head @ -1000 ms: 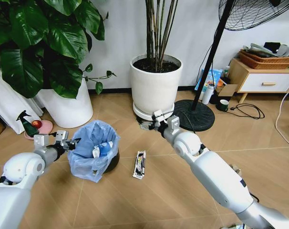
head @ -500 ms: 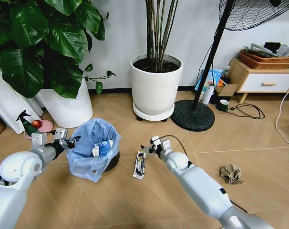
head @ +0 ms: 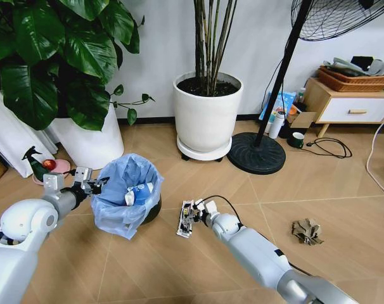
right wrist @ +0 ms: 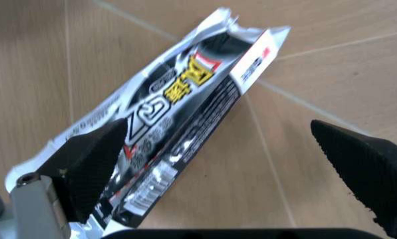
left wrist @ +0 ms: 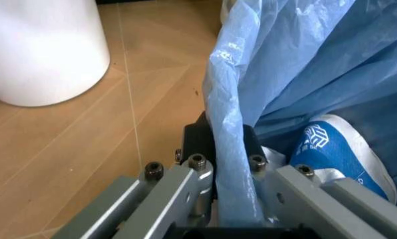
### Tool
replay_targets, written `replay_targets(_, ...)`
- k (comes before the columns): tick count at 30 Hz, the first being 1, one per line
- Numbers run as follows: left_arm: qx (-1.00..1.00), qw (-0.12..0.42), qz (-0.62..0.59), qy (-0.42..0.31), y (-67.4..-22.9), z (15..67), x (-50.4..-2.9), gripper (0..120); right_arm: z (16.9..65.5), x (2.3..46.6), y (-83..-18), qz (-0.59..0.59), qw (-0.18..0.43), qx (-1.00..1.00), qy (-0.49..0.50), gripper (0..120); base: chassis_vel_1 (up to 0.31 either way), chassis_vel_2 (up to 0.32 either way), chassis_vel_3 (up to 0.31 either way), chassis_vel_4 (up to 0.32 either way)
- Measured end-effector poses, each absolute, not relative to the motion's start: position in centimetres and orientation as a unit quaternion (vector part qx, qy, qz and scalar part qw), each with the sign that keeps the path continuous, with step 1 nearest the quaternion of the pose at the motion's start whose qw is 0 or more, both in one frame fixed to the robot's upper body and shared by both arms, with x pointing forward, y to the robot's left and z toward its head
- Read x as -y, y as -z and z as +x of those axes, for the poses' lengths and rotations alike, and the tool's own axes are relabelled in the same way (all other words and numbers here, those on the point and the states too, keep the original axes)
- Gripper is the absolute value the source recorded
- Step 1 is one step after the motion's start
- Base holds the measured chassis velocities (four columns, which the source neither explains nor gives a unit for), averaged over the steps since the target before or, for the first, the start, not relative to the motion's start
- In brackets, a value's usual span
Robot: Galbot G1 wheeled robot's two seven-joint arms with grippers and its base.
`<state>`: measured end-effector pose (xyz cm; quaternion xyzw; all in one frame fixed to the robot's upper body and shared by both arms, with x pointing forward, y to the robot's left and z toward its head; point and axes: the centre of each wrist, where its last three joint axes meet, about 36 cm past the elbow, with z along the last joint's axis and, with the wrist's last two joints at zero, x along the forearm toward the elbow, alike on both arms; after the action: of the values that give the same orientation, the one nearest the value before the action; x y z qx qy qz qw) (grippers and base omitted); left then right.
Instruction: Pick up the trash bin and place the garbage on the floor into it.
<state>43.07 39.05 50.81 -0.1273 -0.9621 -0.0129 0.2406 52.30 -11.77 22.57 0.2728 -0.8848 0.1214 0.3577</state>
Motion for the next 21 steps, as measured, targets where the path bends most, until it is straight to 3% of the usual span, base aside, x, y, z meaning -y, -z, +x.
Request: replay_targets(21,0.962,0.234,-0.138,0.015,-51.1,43.5,-38.6,0,52.9,10.4,-20.2,0.233,0.391,0.883,-0.114,100,0.0,0.0,0.0,0.0)
